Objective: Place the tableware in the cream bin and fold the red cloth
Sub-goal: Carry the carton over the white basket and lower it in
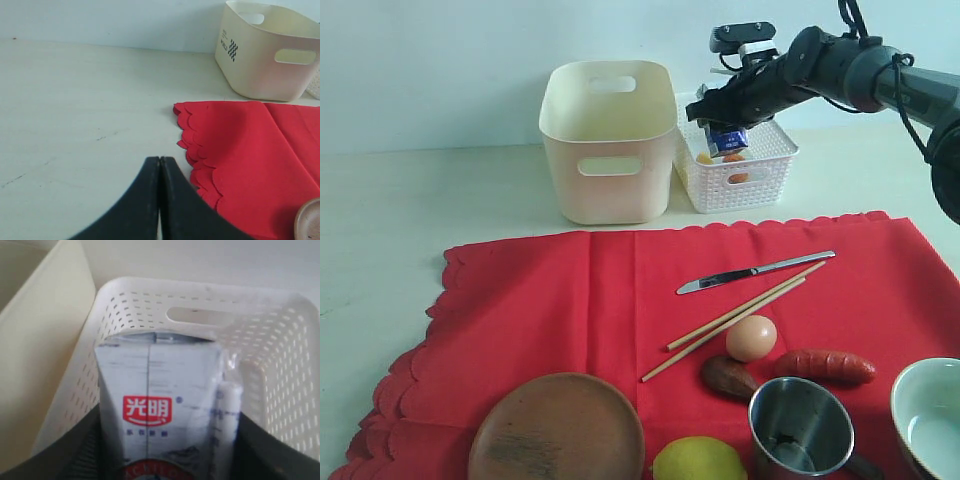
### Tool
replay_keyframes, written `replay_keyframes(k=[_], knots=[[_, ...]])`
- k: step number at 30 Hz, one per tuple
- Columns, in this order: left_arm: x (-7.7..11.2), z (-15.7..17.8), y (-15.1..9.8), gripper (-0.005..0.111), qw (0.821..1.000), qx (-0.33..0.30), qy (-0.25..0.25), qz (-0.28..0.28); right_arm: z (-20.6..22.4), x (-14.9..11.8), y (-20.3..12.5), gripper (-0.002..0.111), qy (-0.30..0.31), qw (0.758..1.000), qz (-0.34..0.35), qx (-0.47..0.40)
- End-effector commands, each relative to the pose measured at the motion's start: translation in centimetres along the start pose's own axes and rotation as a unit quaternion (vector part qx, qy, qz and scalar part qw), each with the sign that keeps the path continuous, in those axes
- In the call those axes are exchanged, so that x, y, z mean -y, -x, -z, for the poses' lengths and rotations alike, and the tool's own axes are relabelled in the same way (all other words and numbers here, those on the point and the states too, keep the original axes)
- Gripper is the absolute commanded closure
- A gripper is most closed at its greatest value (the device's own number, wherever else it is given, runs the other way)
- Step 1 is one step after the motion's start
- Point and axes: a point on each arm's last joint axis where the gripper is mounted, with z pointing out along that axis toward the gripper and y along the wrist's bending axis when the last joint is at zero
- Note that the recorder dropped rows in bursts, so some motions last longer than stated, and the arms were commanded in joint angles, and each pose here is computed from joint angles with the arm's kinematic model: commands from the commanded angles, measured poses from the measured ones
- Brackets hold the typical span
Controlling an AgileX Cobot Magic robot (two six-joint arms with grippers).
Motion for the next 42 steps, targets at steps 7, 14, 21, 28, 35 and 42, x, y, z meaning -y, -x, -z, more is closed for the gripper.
replay_keyframes(k=[7,14,21,28,35,42], knots=[[0.0,0.0,0.0,0.107,1.0,0.005,0.001,0.0,0.5,0.2,0.4,0.108,0.0,1.0,0.028,-0.007],[0.0,0.0,0.0,0.107,1.0,0.005,0.001,0.0,0.5,0.1,0.2,0.082,0.003,0.999,0.029,-0.018],[0.0,0.0,0.0,0.107,1.0,0.005,0.001,0.0,0.5,0.1,0.0,0.056,0.008,0.999,0.029,-0.03],[0.0,0.0,0.0,0.107,1.0,0.005,0.001,0.0,0.5,0.0,-0.1,0.041,0.01,0.999,0.029,-0.034],[0.0,0.0,0.0,0.107,1.0,0.005,0.001,0.0,0.8,0.0,0.1,0.04,0.01,0.999,0.029,-0.033],[0.0,0.0,0.0,0.107,1.0,0.005,0.001,0.0,3.5,-0.5,2.5,0.04,0.014,0.999,0.034,-0.016]])
